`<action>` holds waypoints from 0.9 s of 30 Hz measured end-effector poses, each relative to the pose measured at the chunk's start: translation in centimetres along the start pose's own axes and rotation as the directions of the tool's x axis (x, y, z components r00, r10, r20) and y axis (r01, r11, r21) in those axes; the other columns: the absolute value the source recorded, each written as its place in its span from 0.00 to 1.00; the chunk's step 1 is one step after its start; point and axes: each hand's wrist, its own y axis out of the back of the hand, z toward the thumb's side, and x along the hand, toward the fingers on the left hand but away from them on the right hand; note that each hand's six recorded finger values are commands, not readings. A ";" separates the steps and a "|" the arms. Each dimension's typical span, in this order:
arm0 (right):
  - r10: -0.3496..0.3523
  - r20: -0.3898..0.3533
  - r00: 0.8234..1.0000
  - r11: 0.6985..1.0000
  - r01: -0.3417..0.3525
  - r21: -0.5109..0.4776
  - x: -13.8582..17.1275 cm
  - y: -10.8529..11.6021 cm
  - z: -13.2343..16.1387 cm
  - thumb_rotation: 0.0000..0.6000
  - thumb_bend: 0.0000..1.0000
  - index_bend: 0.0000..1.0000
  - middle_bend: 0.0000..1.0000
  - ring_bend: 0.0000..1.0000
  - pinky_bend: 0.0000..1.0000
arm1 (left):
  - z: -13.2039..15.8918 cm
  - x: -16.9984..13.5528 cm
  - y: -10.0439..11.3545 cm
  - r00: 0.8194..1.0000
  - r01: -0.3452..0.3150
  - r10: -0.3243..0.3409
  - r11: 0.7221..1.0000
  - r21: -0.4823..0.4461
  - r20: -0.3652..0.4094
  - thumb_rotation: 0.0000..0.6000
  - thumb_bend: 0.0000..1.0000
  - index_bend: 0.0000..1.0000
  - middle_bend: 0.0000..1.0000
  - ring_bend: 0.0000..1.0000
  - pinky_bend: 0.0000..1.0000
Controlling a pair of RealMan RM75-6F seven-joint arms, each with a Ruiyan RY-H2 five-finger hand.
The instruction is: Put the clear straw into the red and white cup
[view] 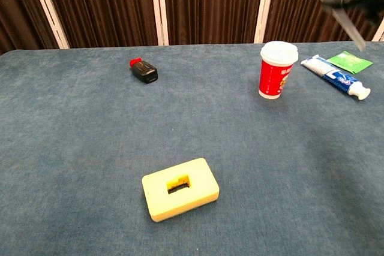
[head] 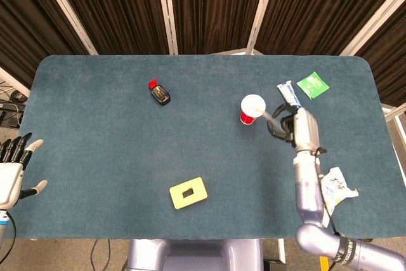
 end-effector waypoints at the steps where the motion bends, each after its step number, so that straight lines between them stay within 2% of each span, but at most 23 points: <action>1: -0.006 0.007 1.000 0.998 0.007 -0.057 -0.2 0.4 0.4 1.00 0.36 0.59 1.00 0.97 0.79 | 0.0 0.0 0.0 1.000 -0.001 0.001 1.000 0.000 0.000 1.00 0.18 0.16 0.00 0.00 0.00; 3: -0.008 0.032 0.999 0.980 0.014 -0.197 -0.9 1.1 1.0 1.00 0.36 0.60 1.00 0.97 0.79 | 0.0 0.0 0.0 1.000 -0.003 0.003 1.000 0.000 0.000 1.00 0.18 0.16 0.00 0.00 0.00; 6: 0.019 0.075 0.997 0.917 0.013 -0.399 -1.9 1.5 1.7 1.00 0.36 0.61 1.00 0.97 0.79 | 0.0 0.1 0.0 1.000 -0.005 0.005 1.000 0.000 0.000 1.00 0.19 0.17 0.00 0.00 0.00; 9: 0.062 0.110 0.992 0.821 0.012 -0.570 -3.0 1.5 2.3 1.00 0.36 0.62 1.00 0.97 0.79 | 0.0 0.1 0.0 1.000 -0.008 0.008 1.000 -0.001 -0.001 1.00 0.19 0.18 0.00 0.00 0.00; 10: 0.078 0.123 0.989 0.778 0.017 -0.628 -3.4 1.4 2.5 1.00 0.36 0.62 1.00 0.97 0.79 | 0.0 0.1 0.0 1.000 -0.009 0.009 1.000 -0.002 -0.002 1.00 0.19 0.18 0.00 0.00 0.00; 14: 0.107 0.154 0.982 0.634 0.052 -0.772 -4.7 0.7 3.2 1.00 0.36 0.62 1.00 0.97 0.78 | 0.0 0.1 0.0 1.000 -0.011 0.011 1.000 -0.007 -0.004 1.00 0.20 0.18 0.00 0.00 0.00; 17: 0.099 0.155 0.983 0.564 0.073 -0.822 -5.4 0.0 3.7 1.00 0.36 0.62 1.00 0.97 0.78 | 0.0 0.1 0.0 1.000 -0.010 0.010 1.000 -0.011 -0.006 1.00 0.21 0.19 0.00 0.00 0.00; 21: 0.045 0.139 0.989 0.540 0.093 -0.836 -5.9 -0.5 4.1 1.00 0.35 0.62 1.00 0.97 0.78 | -0.1 0.2 0.0 1.000 -0.007 0.007 1.000 -0.020 -0.006 1.00 0.23 0.19 0.00 0.00 0.00; 24: -0.019 0.132 0.991 0.511 0.123 -0.851 -6.4 -1.2 3.9 1.00 0.35 0.62 1.00 0.97 0.78 | -0.1 0.2 0.0 1.000 -0.006 0.006 1.000 -0.025 -0.006 1.00 0.24 0.19 0.00 0.00 0.00; 27: -0.088 0.124 0.988 0.518 0.152 -0.842 -6.6 -1.8 3.3 1.00 0.34 0.62 1.00 0.97 0.78 | -0.1 0.2 0.0 1.000 -0.004 0.004 1.000 -0.027 -0.006 1.00 0.24 0.19 0.00 0.00 0.00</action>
